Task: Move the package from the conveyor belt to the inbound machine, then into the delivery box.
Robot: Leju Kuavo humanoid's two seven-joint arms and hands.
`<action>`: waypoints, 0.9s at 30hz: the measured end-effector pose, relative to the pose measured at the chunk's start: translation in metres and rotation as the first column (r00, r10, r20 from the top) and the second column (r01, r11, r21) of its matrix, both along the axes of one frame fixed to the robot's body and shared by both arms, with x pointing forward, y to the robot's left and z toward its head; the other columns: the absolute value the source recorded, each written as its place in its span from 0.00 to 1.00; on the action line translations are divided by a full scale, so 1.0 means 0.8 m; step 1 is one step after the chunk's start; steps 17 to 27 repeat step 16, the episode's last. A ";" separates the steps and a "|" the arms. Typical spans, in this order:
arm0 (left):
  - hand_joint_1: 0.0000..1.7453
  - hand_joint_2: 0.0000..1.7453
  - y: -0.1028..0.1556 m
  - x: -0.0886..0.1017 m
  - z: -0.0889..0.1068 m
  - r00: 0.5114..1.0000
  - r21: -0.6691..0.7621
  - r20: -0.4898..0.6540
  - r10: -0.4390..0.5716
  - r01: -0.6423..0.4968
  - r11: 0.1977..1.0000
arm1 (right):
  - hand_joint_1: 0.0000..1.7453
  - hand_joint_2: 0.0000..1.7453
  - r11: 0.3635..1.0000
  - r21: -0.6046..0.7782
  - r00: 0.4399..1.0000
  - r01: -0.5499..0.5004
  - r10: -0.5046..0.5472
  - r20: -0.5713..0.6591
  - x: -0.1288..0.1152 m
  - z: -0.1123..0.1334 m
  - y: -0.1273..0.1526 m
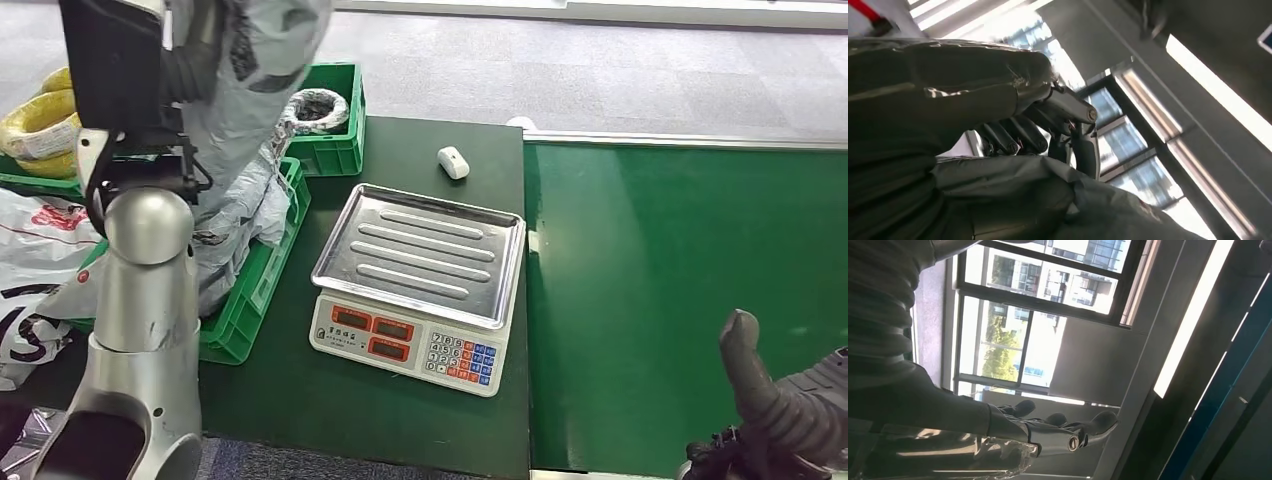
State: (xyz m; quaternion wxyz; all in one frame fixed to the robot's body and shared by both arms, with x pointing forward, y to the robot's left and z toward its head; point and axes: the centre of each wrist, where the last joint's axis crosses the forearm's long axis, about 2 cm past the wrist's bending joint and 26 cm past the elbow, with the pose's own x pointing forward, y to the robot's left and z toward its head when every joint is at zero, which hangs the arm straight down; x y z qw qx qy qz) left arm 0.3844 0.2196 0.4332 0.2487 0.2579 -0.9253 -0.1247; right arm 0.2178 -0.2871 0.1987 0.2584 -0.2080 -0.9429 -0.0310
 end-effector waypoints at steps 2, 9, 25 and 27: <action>1.00 1.00 0.042 0.008 -0.003 0.988 -0.002 0.039 0.149 -0.149 0.989 | 0.00 1.00 1.000 -0.001 1.000 0.000 0.000 -0.017 -0.002 -0.005 -0.001; 1.00 1.00 0.138 0.028 -0.032 0.833 0.080 -0.007 0.553 -0.551 0.831 | 0.00 1.00 1.000 0.001 0.998 0.006 -0.006 -0.064 -0.001 -0.013 -0.001; 1.00 1.00 0.210 0.072 -0.151 0.637 0.497 -0.432 0.638 -0.422 0.758 | 0.00 1.00 1.000 0.002 0.995 -0.012 0.013 -0.103 0.011 -0.017 -0.002; 1.00 1.00 0.210 0.072 -0.151 0.637 0.497 -0.432 0.638 -0.422 0.758 | 0.00 1.00 1.000 0.002 0.995 -0.012 0.013 -0.103 0.011 -0.017 -0.002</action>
